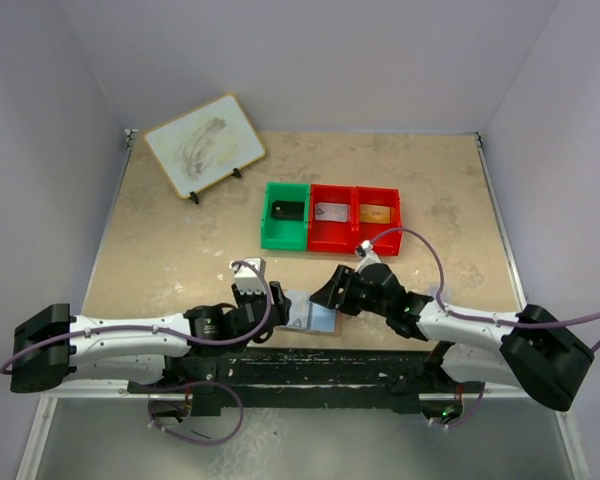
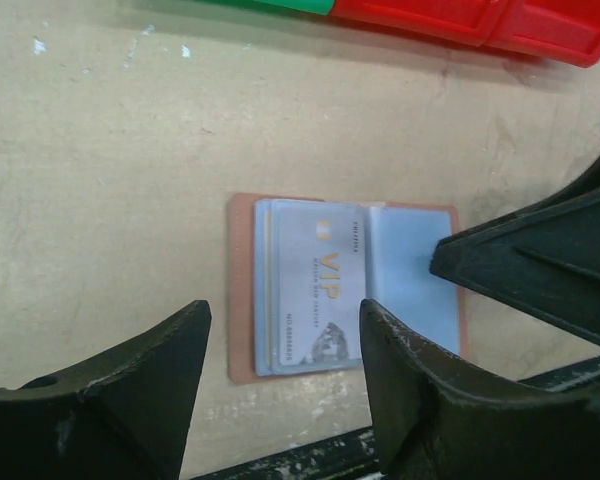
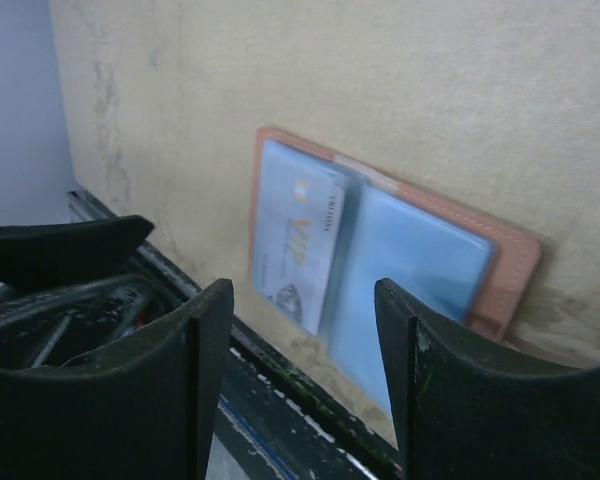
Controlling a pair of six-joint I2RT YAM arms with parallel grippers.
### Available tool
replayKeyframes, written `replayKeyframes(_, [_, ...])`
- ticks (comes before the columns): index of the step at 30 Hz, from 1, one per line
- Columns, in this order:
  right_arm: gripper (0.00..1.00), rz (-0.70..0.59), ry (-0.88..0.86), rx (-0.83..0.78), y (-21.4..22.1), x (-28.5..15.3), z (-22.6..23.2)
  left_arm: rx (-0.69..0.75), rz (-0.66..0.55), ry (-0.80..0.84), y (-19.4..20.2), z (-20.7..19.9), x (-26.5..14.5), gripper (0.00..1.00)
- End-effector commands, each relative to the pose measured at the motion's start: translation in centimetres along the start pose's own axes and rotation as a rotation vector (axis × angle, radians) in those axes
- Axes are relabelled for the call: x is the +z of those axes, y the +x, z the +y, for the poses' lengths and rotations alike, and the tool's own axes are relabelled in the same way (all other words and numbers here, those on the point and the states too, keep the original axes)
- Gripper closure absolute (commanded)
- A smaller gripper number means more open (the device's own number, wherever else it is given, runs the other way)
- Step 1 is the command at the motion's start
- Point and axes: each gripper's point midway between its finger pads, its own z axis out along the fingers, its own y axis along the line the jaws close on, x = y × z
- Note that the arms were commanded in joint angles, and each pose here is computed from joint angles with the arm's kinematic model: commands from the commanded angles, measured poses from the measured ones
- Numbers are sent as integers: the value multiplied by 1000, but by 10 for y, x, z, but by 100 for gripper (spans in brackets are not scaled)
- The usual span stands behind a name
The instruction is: Take the credit cards out of the card holder
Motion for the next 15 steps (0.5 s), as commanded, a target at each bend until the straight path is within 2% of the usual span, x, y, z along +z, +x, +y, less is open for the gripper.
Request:
replayKeyframes(1, [40,-27,-151,19,-7,-2,44,-79,17,160,-10,-38,-4,39])
replayKeyframes(10, [44,3,-148,23,3,4,45,-141,59,139,-10,-37,3,37])
replayKeyframes(15, [48,28,-174,44,14,5,39,-207,114,98,-7,-26,15,43])
